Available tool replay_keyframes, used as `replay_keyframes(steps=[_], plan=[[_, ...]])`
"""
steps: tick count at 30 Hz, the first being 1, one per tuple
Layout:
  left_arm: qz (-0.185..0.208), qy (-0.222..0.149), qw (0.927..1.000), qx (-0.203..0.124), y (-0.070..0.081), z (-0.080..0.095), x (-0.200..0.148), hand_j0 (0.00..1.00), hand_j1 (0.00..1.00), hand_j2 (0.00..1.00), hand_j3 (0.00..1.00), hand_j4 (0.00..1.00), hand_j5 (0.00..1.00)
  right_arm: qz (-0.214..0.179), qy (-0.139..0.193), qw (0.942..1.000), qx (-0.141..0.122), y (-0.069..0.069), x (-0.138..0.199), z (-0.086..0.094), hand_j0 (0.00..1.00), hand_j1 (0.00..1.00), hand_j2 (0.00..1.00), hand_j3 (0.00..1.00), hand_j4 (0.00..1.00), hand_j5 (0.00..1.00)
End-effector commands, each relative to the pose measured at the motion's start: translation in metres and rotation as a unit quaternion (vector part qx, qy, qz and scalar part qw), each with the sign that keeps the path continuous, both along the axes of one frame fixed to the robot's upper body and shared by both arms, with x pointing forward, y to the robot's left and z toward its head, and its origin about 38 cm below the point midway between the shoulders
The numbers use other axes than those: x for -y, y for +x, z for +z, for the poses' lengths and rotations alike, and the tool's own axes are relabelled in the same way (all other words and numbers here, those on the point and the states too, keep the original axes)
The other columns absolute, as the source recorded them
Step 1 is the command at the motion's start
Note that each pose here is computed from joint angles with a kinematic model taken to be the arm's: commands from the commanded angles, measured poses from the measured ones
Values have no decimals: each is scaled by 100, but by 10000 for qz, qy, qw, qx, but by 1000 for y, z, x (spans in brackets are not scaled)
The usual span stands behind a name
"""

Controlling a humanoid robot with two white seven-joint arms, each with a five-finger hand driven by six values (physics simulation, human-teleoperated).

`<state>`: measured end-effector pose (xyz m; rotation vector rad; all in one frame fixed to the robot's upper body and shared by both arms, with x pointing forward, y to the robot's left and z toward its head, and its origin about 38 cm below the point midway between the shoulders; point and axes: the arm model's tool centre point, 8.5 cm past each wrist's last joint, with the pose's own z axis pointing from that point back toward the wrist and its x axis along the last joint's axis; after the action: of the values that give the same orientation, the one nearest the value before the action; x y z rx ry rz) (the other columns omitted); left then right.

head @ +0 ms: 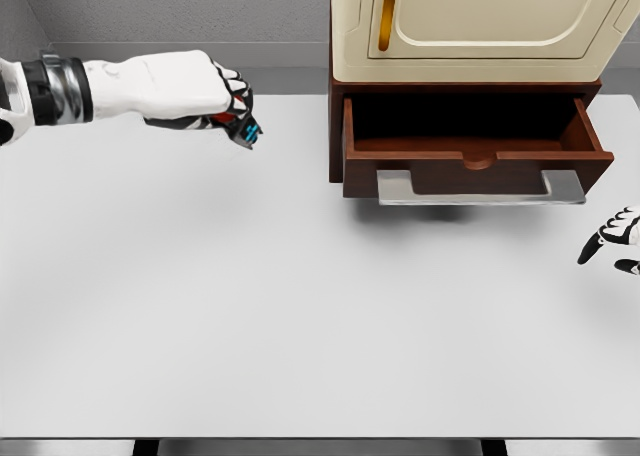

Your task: Put the switch into the drawer with left arm, and close the drawer with right arm

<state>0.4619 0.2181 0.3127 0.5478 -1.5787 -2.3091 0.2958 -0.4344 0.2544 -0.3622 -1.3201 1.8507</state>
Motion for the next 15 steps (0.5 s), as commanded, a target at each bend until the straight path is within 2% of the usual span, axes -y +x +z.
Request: replay_keyframes(steps=[1,4,11,15], plan=[[-187,-160,9997,-80,0,-3,19,35,35,35,35,35,35,-9,22,10000,-5,0,0,1,58,58,58,58,58,58],[-424,-333,9985,39,0,11,42,35,35,35,35,35,35,-9,21,10000,-5,0,0,1,58,58,58,58,58,58],[-931,-725,9929,129,0,28,97,35,35,35,35,35,35,-5,22,10000,-5,0,0,1,57,57,57,57,57,57],[-846,-933,9917,-268,23,13,129,35,35,35,35,35,35,2,25,10000,-27,0,-1,-1,56,56,56,56,56,56]])
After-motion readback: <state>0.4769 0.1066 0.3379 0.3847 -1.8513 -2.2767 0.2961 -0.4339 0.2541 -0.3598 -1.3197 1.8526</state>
